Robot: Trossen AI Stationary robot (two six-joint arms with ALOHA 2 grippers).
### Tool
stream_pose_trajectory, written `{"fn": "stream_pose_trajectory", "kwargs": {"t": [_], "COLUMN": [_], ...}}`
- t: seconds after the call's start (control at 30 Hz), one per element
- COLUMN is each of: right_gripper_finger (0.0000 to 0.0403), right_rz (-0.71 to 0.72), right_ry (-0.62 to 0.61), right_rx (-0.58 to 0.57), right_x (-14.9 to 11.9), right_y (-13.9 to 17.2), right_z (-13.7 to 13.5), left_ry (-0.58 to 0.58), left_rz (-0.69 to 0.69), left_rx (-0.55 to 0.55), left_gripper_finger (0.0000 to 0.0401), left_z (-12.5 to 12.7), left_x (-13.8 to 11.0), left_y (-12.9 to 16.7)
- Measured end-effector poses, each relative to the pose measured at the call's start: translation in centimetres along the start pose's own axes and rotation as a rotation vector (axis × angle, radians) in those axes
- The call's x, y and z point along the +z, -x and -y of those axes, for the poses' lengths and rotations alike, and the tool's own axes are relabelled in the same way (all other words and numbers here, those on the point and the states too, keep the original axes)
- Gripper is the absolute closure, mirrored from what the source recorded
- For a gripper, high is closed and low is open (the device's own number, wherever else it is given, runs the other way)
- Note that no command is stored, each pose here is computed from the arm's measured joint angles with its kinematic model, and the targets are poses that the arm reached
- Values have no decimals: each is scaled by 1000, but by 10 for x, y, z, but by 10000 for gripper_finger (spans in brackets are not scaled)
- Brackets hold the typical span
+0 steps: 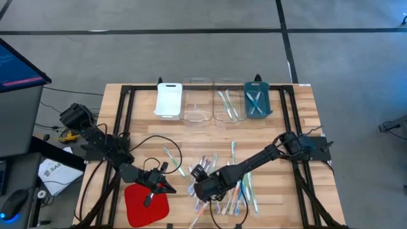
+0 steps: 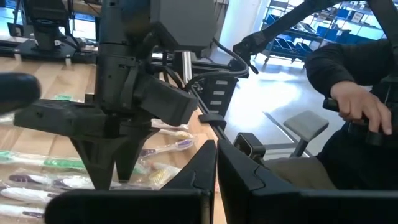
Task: Pick & Place Toothbrushes
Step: Put the violet toothbrush into the white bin
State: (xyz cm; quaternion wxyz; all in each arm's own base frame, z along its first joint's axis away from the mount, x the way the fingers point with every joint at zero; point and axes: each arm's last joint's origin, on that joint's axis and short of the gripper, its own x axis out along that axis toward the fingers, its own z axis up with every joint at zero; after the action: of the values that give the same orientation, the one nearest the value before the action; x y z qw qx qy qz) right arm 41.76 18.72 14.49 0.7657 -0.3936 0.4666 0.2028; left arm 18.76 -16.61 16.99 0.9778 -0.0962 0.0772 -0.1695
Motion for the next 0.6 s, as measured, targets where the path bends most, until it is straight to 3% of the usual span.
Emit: {"fn": "stream_pose_trajectory", "kwargs": {"t": [0.6], "right_gripper_finger": [313], "right_rz": [-6], "right_ry": [-85], "right_rx": [10], "right_x": [-11], "right_y": [-5], "right_z": [17], "left_ry": [-2], "left_rz": [1], "left_rx": [0], "left_gripper_finger": [393], "left_z": [0], "left_x": [0], "left_y": [0]}}
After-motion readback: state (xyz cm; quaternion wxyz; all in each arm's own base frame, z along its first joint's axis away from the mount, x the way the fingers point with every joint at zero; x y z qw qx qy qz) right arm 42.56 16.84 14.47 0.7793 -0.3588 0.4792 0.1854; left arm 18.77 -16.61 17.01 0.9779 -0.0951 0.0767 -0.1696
